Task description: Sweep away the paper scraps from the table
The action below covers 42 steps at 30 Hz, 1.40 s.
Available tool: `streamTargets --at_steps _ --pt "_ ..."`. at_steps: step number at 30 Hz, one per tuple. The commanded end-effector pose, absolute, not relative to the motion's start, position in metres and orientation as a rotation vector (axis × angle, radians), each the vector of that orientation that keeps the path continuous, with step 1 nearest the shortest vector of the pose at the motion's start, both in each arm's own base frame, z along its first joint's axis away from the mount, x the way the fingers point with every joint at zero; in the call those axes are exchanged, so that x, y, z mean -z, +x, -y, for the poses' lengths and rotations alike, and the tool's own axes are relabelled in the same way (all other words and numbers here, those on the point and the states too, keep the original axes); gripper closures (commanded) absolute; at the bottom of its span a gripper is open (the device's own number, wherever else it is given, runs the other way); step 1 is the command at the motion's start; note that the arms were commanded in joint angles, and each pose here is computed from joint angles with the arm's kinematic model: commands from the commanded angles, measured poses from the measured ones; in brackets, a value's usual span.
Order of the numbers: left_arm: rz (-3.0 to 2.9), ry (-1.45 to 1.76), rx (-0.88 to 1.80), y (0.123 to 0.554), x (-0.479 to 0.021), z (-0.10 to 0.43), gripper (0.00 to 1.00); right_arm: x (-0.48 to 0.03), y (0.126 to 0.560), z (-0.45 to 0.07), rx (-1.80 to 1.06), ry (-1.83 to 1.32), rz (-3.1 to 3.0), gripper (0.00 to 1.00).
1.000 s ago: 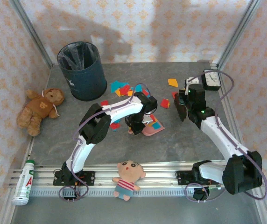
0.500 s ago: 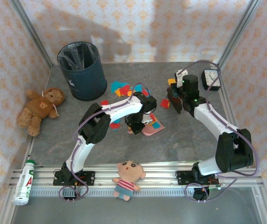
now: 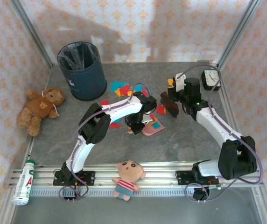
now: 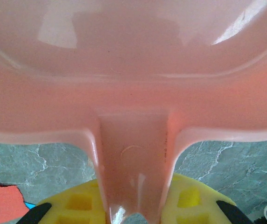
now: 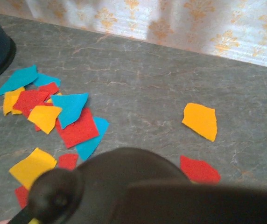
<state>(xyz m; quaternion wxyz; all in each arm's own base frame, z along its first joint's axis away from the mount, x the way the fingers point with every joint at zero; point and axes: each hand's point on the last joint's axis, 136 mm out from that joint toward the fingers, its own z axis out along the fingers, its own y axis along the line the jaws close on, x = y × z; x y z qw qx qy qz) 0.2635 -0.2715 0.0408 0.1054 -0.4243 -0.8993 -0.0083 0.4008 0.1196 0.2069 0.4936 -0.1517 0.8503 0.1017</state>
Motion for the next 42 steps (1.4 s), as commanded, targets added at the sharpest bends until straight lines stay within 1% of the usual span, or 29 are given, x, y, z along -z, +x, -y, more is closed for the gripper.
streamTargets --at_steps 1,10,17,18,20,27,34,42 --pt "2.658 -1.214 0.012 0.261 -0.047 0.267 1.00 -0.194 0.380 -0.128 -0.300 -0.363 -2.123 1.00" --pt "2.669 -1.209 -0.007 0.262 -0.047 0.271 1.00 -0.200 0.357 -0.152 -0.334 -0.363 -2.132 1.00" --pt "2.670 -1.205 -0.010 0.260 -0.046 0.270 1.00 -0.210 0.346 -0.158 -0.377 -0.339 -2.136 1.00" --pt "2.672 -1.205 -0.012 0.261 -0.046 0.271 1.00 -0.223 0.343 -0.156 -0.389 -0.330 -2.102 1.00" --pt "2.671 -1.204 -0.015 0.260 -0.046 0.271 1.00 -0.231 0.342 -0.154 -0.390 -0.306 -2.075 1.00" --pt "2.669 -1.223 -0.027 0.256 -0.050 0.271 1.00 -0.253 0.345 -0.120 -0.250 -0.128 -1.983 1.00" --pt "2.688 -1.234 -0.035 0.256 -0.054 0.273 1.00 -0.242 0.348 -0.084 -0.023 -0.008 -2.017 1.00" --pt "2.704 -1.233 -0.016 0.256 -0.055 0.268 1.00 -0.258 0.364 -0.056 0.143 0.122 -1.919 1.00"
